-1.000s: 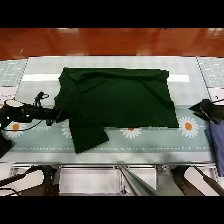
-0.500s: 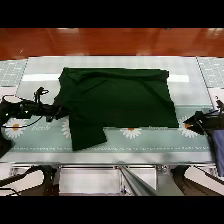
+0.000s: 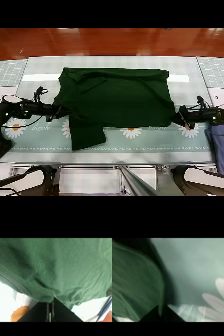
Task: Fold the shirts.
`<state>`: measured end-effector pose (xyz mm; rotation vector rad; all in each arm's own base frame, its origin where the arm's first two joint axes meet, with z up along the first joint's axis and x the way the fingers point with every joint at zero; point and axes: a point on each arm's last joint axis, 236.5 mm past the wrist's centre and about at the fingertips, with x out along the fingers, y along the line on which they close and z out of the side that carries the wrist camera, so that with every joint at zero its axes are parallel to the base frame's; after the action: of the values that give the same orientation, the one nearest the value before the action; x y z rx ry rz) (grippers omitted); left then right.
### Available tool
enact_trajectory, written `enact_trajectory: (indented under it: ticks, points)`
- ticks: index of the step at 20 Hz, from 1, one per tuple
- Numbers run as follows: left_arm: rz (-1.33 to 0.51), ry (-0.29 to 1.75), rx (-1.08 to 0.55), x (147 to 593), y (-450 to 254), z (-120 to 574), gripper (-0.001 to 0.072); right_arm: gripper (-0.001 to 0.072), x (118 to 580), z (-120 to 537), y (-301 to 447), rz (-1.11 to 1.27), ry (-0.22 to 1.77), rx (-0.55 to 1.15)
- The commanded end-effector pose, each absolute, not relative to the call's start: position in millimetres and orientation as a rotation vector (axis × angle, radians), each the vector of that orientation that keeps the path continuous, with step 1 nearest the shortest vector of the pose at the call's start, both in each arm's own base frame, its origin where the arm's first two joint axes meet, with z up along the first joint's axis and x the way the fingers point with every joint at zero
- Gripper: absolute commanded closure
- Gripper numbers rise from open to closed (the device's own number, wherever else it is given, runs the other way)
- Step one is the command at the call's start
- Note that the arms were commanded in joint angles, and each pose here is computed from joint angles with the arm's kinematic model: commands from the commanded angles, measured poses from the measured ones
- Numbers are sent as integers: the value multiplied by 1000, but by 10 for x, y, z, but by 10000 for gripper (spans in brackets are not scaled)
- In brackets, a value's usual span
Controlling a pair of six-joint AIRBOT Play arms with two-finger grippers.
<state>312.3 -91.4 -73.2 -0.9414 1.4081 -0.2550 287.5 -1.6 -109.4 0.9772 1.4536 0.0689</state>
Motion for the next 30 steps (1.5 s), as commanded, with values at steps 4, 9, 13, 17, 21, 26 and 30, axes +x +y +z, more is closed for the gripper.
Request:
enact_trajectory:
  ticks: [4, 9, 13, 17, 21, 26, 30]
  points:
    - [-270, 1390, -925, 3174, -902, -680, 687, 692, 3231, -760, 174, 229, 1359, 940]
    - [-395, 1022, -774, 3928, -789, 611, 687, 692, 4045, 873, -143, 295, 1001, 732]
    - [-492, 569, -524, 4254, -711, 2649, 687, 692, 4351, 3022, -115, 340, 545, 470]
    - [-502, 172, -245, 3700, -755, 4442, 687, 692, 3759, 4707, 302, 408, 184, 253]
    - [-288, -20, -66, 2858, -523, 5182, 687, 692, 2913, 5240, 219, 223, 37, 94]
    - [-21, -91, 89, 1538, -258, 5289, 687, 692, 1951, 5183, 141, -30, 56, 34]
    - [96, -137, 17, 975, -34, 5158, 687, 692, 1563, 4903, 290, -51, 86, 44]
